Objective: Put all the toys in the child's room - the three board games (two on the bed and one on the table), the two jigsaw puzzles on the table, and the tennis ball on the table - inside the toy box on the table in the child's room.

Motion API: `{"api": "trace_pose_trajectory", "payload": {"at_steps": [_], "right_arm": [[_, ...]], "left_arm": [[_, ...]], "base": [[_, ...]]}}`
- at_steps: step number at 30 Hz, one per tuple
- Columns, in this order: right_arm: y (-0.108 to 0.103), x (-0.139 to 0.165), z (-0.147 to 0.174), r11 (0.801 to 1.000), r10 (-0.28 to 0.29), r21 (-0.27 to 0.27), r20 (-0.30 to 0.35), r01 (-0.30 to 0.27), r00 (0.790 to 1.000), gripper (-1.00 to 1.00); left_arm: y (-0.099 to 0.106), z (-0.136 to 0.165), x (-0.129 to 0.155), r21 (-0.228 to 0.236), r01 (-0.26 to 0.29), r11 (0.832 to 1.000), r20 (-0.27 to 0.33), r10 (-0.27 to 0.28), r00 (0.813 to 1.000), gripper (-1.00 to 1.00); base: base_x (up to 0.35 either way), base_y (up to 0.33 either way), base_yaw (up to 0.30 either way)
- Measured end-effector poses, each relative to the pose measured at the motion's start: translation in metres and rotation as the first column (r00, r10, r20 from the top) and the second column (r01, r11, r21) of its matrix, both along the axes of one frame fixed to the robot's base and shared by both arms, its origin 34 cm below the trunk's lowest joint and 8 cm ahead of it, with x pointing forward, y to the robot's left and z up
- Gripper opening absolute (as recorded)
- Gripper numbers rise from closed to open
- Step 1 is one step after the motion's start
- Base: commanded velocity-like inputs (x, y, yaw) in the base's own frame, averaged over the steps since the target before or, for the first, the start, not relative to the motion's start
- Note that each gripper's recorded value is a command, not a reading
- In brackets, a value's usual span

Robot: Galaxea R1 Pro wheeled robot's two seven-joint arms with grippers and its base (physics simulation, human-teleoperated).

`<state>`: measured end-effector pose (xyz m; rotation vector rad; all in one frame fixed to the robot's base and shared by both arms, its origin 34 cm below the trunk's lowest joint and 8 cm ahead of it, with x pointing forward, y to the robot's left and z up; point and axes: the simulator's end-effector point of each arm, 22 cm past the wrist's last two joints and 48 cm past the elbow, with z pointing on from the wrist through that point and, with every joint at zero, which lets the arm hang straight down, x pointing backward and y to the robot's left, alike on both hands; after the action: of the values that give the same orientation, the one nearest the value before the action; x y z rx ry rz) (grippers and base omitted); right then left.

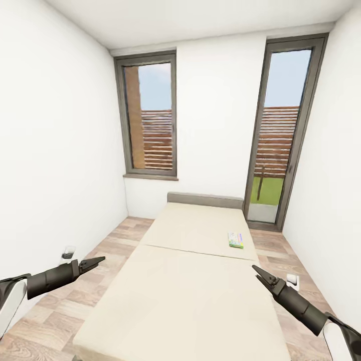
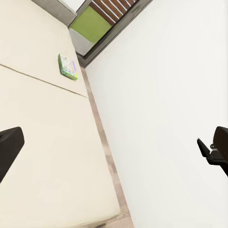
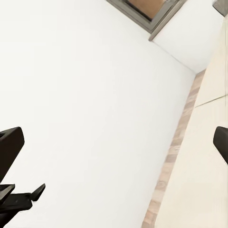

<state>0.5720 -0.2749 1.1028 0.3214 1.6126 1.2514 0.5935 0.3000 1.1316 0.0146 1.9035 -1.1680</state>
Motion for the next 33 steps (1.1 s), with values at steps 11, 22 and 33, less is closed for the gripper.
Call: {"api": "trace_pose_trajectory", "payload": {"at_steps": [11, 22, 33], "right_arm": [[-0.001, -0.001, 0.005, 1.0, -0.001, -0.001, 0.011, 0.001, 1.0, 1.0], [-0.001, -0.002, 0.01, 1.0, -0.002, 0.001, 0.022, 0.002, 1.0, 1.0], [0.0, -0.002, 0.015, 1.0, -0.003, -0.002, 0.034, 0.003, 0.999, 1.0]], "left_arm": [[0.0, 0.006, -0.002, 0.0, 0.0, 1.0, 0.012, 0.0, 1.0, 1.0], [0.0, 0.01, -0.003, 0.0, -0.001, 1.0, 0.02, 0.001, 1.0, 1.0], [0.0, 0.01, -0.003, 0.0, 0.0, 1.0, 0.021, 0.0, 1.0, 1.0]], "base": [[0.0, 0.0, -0.22], [0.0, -0.09, -0.13], [0.0, -0.279, -0.011]]}}
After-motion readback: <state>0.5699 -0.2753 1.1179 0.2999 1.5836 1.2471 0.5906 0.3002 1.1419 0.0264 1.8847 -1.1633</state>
